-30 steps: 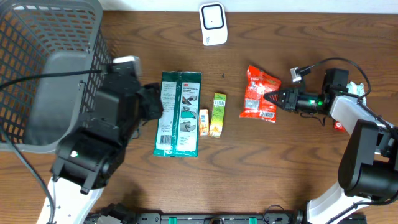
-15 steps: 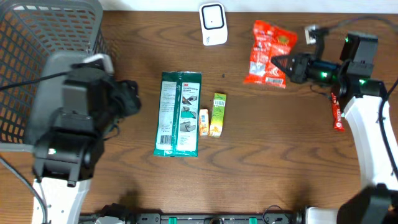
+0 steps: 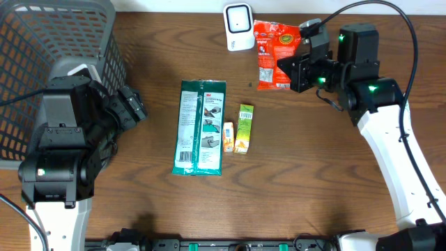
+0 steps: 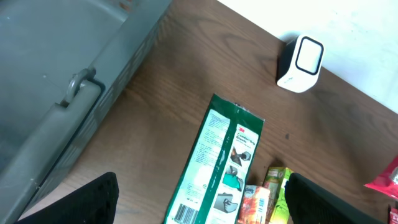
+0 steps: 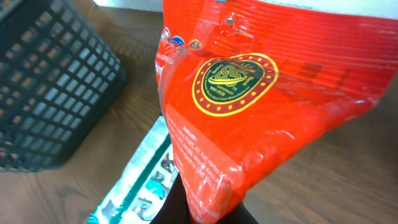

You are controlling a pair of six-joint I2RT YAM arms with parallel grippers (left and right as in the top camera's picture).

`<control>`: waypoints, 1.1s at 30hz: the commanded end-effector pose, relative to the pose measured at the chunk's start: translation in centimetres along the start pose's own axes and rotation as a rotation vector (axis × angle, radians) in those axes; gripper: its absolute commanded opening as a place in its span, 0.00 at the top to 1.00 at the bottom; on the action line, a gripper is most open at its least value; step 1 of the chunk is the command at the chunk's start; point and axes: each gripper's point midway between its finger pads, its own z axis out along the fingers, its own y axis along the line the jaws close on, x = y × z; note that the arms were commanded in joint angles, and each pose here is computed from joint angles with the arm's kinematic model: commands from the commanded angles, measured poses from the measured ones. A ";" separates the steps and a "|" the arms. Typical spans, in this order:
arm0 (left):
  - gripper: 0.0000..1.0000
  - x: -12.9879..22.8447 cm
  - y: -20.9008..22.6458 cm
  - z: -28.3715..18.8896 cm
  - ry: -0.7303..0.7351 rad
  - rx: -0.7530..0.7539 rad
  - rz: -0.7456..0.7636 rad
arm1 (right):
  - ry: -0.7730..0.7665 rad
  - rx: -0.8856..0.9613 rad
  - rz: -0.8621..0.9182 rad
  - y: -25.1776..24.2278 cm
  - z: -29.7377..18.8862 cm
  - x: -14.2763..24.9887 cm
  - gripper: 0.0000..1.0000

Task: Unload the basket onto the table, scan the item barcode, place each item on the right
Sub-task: 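Hold the Hacks bag in front of the white scanner with right gripper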

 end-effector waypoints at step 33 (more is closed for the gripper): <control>0.13 -0.5 -0.3 -0.5 -0.014 0.010 0.007 | -0.064 -0.439 0.019 6.4 -3.1 -2.4 0.99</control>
